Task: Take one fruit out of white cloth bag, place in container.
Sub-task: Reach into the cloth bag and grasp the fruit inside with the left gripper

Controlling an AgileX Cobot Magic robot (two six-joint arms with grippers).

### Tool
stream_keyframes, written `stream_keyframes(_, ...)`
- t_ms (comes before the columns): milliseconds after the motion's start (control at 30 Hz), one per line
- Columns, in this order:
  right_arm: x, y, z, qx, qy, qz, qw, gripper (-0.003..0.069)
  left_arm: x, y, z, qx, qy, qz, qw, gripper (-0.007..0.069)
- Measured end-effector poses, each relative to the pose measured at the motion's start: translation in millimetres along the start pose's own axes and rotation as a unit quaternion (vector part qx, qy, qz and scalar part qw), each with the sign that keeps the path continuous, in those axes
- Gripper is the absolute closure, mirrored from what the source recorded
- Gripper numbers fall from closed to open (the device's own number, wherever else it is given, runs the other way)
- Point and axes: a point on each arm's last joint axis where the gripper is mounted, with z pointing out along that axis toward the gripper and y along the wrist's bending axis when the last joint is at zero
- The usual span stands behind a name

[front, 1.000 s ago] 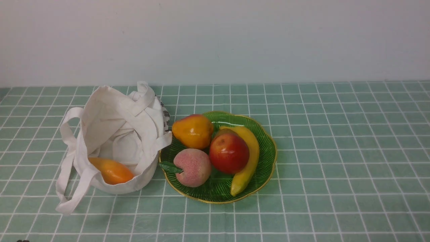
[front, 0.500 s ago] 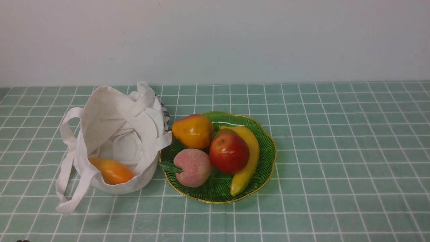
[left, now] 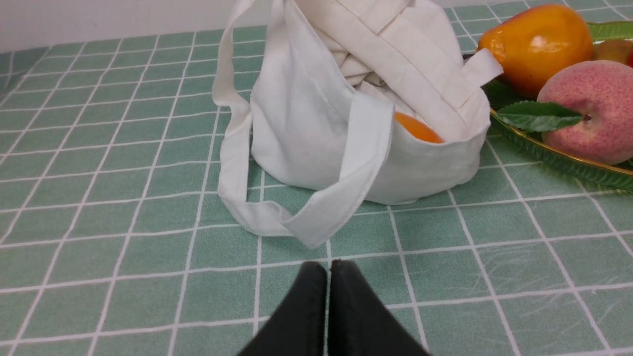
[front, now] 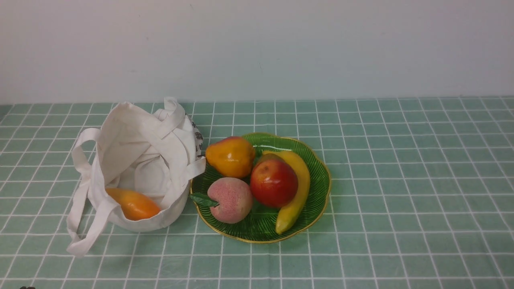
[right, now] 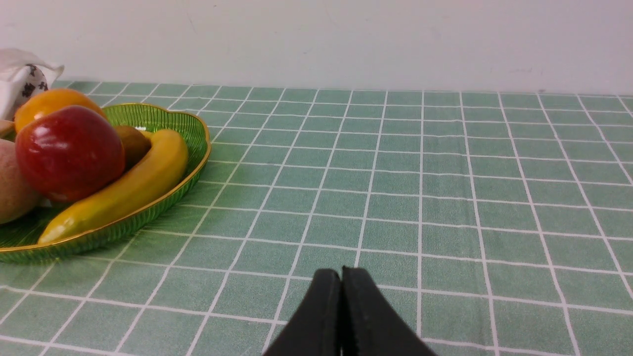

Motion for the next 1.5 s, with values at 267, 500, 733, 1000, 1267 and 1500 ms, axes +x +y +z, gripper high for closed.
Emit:
stream_keyframes(267, 0.0, 0.0, 0.0, 0.0, 0.0, 0.0, 1.0, 0.0674, 0.0, 0.0, 0.0, 0.0, 0.0, 0.0, 1.0, 0.0633)
stream_keyframes(500, 0.0, 0.0, 0.0, 0.0, 0.0, 0.0, 1.0, 0.0674, 0.0, 0.0, 0.0, 0.0, 0.0, 0.0, 1.0, 0.0633)
stream_keyframes(733, 0.0, 0.0, 0.0, 0.0, 0.0, 0.0, 1.0, 0.0674, -0.9, -7.3, -0.3, 0.041, 0.003, -0.181, 0.983, 0.0633)
stream_keyframes(1000, 0.0, 0.0, 0.0, 0.0, 0.0, 0.0, 1.0, 0.0674, -11.4, -25.7, -4.4, 0.154, 0.031, -0.575, 0.803, 0.0633)
stream_keyframes(1267, 0.0, 0.0, 0.0, 0.0, 0.0, 0.0, 1.0, 0.0674, -22.5, -29.1, -7.7, 0.205, 0.028, -0.7, 0.684, 0.0633)
stream_keyframes(1500, 0.0, 0.0, 0.0, 0.0, 0.0, 0.0, 1.0, 0.0674, -38.3, -24.7, -13.5, 0.215, -0.02, -0.675, 0.706, 0.0633)
